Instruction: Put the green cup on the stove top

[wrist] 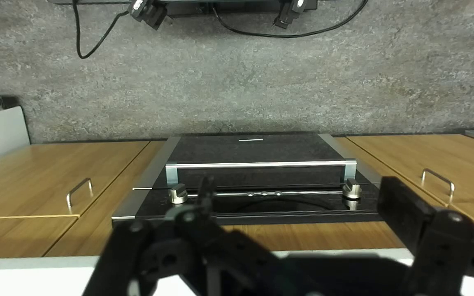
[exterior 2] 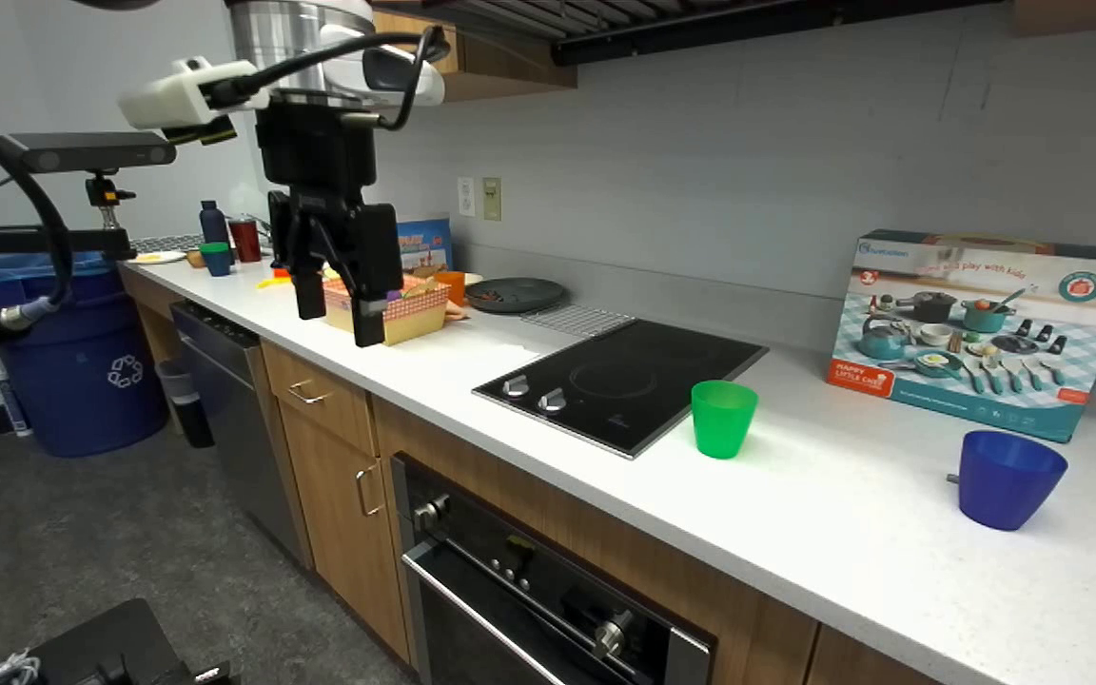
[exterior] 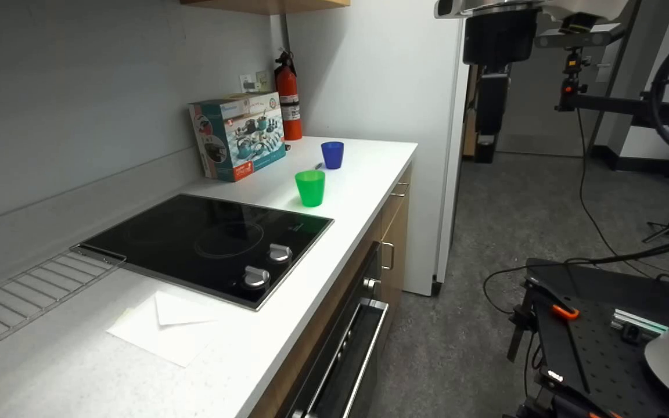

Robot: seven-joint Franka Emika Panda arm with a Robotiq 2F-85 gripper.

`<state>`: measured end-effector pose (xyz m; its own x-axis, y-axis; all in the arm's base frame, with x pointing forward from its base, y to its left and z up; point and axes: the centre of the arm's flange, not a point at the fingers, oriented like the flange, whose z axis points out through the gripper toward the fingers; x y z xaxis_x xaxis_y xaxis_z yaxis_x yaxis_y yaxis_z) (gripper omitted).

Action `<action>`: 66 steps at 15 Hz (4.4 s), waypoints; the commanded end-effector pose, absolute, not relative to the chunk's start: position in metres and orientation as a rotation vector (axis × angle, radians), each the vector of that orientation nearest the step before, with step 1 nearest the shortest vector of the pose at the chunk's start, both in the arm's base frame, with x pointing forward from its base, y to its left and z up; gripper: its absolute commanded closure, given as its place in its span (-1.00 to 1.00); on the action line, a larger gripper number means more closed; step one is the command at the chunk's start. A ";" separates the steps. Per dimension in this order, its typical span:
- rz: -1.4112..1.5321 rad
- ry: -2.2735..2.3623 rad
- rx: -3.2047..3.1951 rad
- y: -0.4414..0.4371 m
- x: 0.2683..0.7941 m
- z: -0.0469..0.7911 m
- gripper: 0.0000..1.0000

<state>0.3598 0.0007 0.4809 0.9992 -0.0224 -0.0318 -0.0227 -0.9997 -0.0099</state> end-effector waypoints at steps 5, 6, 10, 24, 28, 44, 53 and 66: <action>0.050 0.035 -3.131 0.001 0.360 0.481 -1.00; 0.050 0.035 -3.131 0.001 0.360 0.481 -1.00; 0.050 0.035 -3.131 0.001 0.360 0.481 -1.00; -0.114 0.147 -3.141 -0.014 0.403 0.473 -1.00; -0.146 0.179 -3.144 -0.010 0.426 0.452 -1.00; -0.284 0.252 -3.121 -0.011 0.458 0.424 -1.00; -0.388 0.587 -3.103 -0.045 0.511 0.400 -1.00; -0.419 1.163 -2.960 -0.140 0.570 0.392 -1.00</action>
<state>0.5461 -0.1252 0.3978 0.7404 -0.6183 0.2638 -0.6337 -0.7729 -0.0331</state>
